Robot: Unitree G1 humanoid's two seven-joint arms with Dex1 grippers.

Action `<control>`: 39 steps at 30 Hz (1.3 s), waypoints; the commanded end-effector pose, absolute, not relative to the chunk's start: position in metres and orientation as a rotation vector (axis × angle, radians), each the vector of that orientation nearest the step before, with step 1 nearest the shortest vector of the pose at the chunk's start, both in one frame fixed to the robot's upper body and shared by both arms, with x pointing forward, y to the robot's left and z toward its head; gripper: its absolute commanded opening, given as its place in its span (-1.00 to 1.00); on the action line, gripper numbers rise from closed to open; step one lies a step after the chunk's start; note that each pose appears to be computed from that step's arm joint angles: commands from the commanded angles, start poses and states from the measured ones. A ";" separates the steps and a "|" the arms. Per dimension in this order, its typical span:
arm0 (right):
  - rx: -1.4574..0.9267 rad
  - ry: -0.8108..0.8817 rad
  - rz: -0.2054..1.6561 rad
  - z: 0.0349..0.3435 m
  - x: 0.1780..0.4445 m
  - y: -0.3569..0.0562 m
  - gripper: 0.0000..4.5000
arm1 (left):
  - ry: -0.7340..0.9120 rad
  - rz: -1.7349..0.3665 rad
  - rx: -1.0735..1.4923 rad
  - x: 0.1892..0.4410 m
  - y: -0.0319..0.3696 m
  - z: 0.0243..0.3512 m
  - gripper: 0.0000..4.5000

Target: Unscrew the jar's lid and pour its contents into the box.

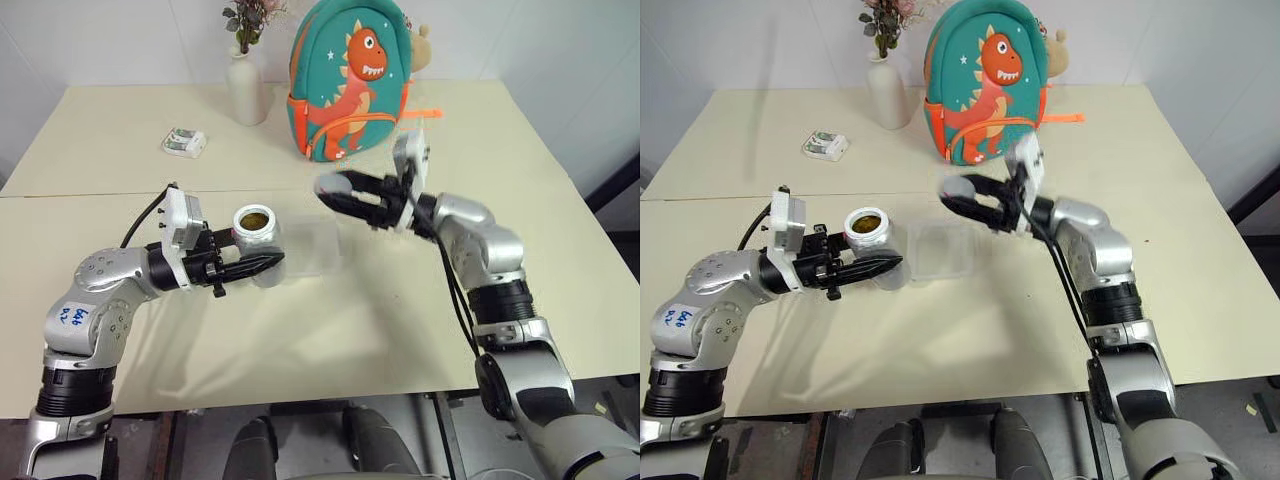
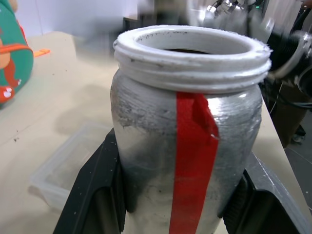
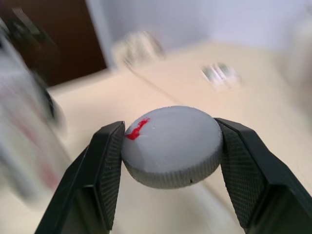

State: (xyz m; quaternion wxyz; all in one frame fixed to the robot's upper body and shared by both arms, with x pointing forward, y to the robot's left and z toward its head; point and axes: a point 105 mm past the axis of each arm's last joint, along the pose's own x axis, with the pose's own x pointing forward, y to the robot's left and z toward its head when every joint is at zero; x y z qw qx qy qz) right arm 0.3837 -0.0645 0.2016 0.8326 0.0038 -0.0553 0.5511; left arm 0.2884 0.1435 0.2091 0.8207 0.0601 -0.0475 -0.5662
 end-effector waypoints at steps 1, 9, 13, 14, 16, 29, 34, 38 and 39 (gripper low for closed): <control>-0.027 -0.165 1.099 0.192 0.393 -0.080 0.12 | -0.142 -1.203 0.149 0.283 0.146 0.222 -0.13; -0.014 -0.111 0.963 0.159 0.406 -0.100 0.12 | -0.145 -1.181 0.135 0.283 0.147 0.225 -0.13; 0.003 -0.099 0.890 0.153 0.410 -0.117 0.12 | -0.146 -1.167 0.137 0.282 0.149 0.226 -0.13; -0.005 -0.100 0.878 0.152 0.409 -0.121 0.12 | -0.146 -1.164 0.138 0.282 0.149 0.226 -0.13; -0.039 -0.095 0.852 0.149 0.407 -0.129 0.12 | -0.150 -1.162 0.135 0.281 0.150 0.227 -0.13; 0.000 -0.028 0.787 0.120 0.396 -0.157 0.99 | -0.146 -1.167 0.121 0.281 0.151 0.226 -0.13; 0.028 -0.091 0.828 0.146 0.397 -0.156 0.99 | -0.146 -1.164 0.130 0.280 0.151 0.226 -0.13; -0.031 -0.170 0.998 0.199 0.381 -0.148 0.99 | -0.142 -1.097 0.155 0.283 0.163 0.232 -0.13; -0.061 -0.176 1.045 0.207 0.375 -0.145 0.99 | -0.117 -1.092 0.170 0.283 0.165 0.230 -0.13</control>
